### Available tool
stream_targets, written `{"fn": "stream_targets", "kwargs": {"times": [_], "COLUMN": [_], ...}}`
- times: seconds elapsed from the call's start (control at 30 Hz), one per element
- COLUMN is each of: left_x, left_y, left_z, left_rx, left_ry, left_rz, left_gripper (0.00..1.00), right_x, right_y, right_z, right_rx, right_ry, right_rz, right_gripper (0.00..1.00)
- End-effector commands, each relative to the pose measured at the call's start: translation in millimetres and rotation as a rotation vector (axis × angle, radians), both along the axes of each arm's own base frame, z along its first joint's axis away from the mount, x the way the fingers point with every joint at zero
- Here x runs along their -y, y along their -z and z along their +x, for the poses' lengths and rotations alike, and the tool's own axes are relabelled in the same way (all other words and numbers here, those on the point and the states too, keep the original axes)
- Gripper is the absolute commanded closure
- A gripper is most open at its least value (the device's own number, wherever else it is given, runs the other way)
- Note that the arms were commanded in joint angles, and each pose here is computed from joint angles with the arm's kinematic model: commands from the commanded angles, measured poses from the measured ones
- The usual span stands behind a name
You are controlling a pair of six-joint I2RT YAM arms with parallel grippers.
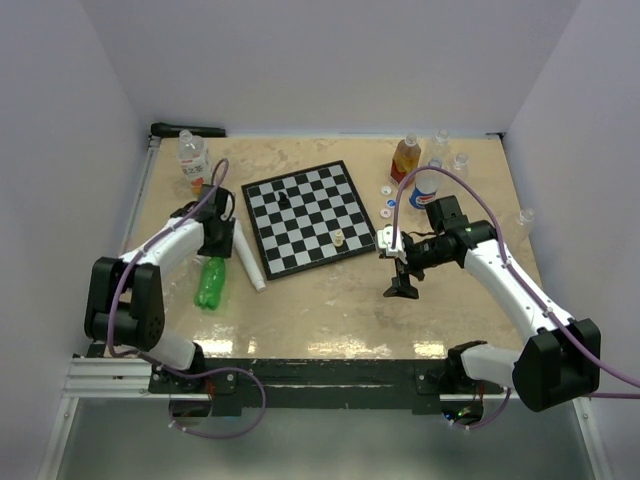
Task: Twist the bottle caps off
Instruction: Pick up the plastic bottle at the center of the board, then unscrew the bottle cap from the plastic bottle.
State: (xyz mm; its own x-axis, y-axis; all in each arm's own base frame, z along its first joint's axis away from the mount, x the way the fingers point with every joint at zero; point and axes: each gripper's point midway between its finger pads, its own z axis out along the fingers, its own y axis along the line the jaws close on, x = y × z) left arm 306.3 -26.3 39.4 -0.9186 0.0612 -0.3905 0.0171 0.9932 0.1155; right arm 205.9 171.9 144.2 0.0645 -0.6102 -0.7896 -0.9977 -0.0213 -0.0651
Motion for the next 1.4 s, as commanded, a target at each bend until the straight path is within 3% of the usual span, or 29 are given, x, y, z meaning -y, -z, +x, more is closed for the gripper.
{"fn": "stream_targets", "kwargs": {"times": [0.0,0.23,0.63,1.07,1.37], "left_x": [6,33,126,211,260], "left_y": [-44,-89,-156,-225,-243], "left_z": [15,12,-12,-25,-24], "left_rx": [0.166,0.305,0.448,0.586,0.612], "left_ry": [-0.006,0.034,0.216,0.399,0.446], "left_rz": [-0.040,-0.209,-0.760,-1.030,-1.153], "left_gripper": [0.97,0.99,1.00,1.00,1.00], "right_x": [-1,-2,-11,-38,-64], "right_y": [-6,-5,-10,-23,-38], "right_z": [0,0,-8,-23,-28], "right_rx": [0.020,0.014,-0.023,-0.094,-0.200], "right_ry": [-0.008,-0.008,-0.063,-0.169,-0.227], "right_rz": [0.017,0.021,0.076,0.144,0.242], "right_gripper": [0.02,0.02,0.02,0.02,0.02]}}
